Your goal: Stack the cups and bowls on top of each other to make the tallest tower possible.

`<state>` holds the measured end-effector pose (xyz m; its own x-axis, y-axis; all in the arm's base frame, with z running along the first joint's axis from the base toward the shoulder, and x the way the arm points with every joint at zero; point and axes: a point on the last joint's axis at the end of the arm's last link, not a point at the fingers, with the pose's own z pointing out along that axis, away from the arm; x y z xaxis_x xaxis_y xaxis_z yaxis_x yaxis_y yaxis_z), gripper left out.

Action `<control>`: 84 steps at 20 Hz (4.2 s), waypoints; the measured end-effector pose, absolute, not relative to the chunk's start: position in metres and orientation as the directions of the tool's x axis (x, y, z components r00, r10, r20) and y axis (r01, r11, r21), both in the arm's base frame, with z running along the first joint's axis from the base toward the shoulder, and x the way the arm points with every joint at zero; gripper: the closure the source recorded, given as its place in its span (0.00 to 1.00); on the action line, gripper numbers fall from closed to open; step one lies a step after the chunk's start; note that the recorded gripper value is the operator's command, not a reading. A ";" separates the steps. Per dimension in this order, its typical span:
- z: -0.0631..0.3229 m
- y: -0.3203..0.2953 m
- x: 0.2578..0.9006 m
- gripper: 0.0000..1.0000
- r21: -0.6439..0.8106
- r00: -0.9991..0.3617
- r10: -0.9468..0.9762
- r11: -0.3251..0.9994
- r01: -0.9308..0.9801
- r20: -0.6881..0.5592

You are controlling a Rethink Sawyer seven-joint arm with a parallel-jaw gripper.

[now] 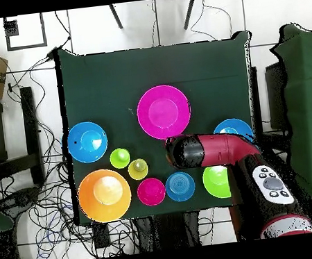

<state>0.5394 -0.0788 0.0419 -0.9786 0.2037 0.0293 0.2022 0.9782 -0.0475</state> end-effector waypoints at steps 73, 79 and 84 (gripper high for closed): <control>0.032 -0.111 0.501 1.00 -0.097 -0.992 0.117 0.989 0.111 0.048; 0.079 -0.101 0.517 1.00 -0.145 -0.994 0.101 0.985 0.096 0.033; 0.117 -0.086 0.529 1.00 -0.170 -0.993 0.109 0.980 0.101 0.041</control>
